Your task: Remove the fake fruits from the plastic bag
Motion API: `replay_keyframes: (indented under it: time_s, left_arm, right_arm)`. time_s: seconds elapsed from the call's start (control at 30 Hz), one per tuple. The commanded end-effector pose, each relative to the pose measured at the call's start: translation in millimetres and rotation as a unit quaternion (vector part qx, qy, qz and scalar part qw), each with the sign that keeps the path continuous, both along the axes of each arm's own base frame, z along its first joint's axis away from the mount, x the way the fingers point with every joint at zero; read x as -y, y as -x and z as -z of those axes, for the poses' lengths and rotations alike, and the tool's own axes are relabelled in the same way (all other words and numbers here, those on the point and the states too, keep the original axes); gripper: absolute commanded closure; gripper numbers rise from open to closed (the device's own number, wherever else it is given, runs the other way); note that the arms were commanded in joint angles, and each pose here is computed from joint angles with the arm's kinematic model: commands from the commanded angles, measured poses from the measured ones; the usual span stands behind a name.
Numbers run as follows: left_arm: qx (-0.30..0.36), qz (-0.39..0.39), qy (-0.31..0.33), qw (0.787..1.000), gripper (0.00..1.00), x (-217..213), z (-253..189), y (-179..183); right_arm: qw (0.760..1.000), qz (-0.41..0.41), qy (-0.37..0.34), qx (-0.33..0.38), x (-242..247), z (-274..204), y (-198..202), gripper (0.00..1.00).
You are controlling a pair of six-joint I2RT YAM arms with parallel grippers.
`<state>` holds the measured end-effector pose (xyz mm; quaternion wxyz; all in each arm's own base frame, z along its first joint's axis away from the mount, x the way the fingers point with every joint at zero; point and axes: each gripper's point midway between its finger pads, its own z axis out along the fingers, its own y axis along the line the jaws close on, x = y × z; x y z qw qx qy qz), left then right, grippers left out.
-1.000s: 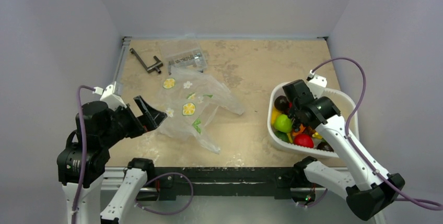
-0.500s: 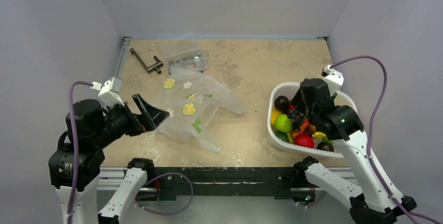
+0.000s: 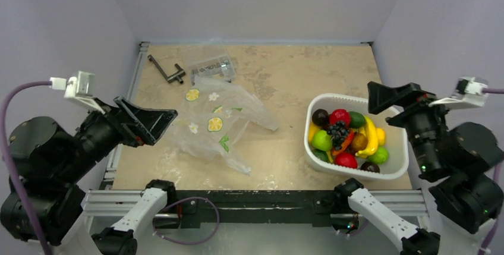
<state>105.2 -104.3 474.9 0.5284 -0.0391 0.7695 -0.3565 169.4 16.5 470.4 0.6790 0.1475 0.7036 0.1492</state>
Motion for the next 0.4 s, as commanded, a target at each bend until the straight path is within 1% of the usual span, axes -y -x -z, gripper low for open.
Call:
replay_keyframes:
  time_s: [0.0, 0.07, 0.17, 0.23, 0.37]
  left_arm:
    - [0.076, -0.017, -0.009, 0.997, 0.0, -9.4, -31.4, 15.7]
    - [0.103, -0.032, -0.011, 0.994, 0.0, -14.5, -39.1, 18.0]
    - [0.123, -0.048, -0.016, 0.991, 0.0, -20.6, -43.0, 19.9]
    - [0.12, -0.049, -0.016, 0.991, 0.0, -20.5, -40.9, 17.5]
    - [0.102, -0.036, -0.016, 0.994, 0.0, -15.5, -30.5, 11.7]
  right_arm:
    - [0.997, 0.007, 0.023, 0.074, 15.5, -44.1, 18.4, 0.01]
    - [0.994, 0.014, 0.017, 0.105, 24.7, -55.9, 31.9, 0.01]
    - [0.99, 0.03, 0.005, 0.135, 37.8, -65.5, 47.5, 0.01]
    - [0.99, 0.04, 0.005, 0.136, 43.4, -65.1, 51.4, 0.01]
    - [0.993, 0.065, 0.014, 0.099, 48.1, -50.9, 42.8, 0.01]
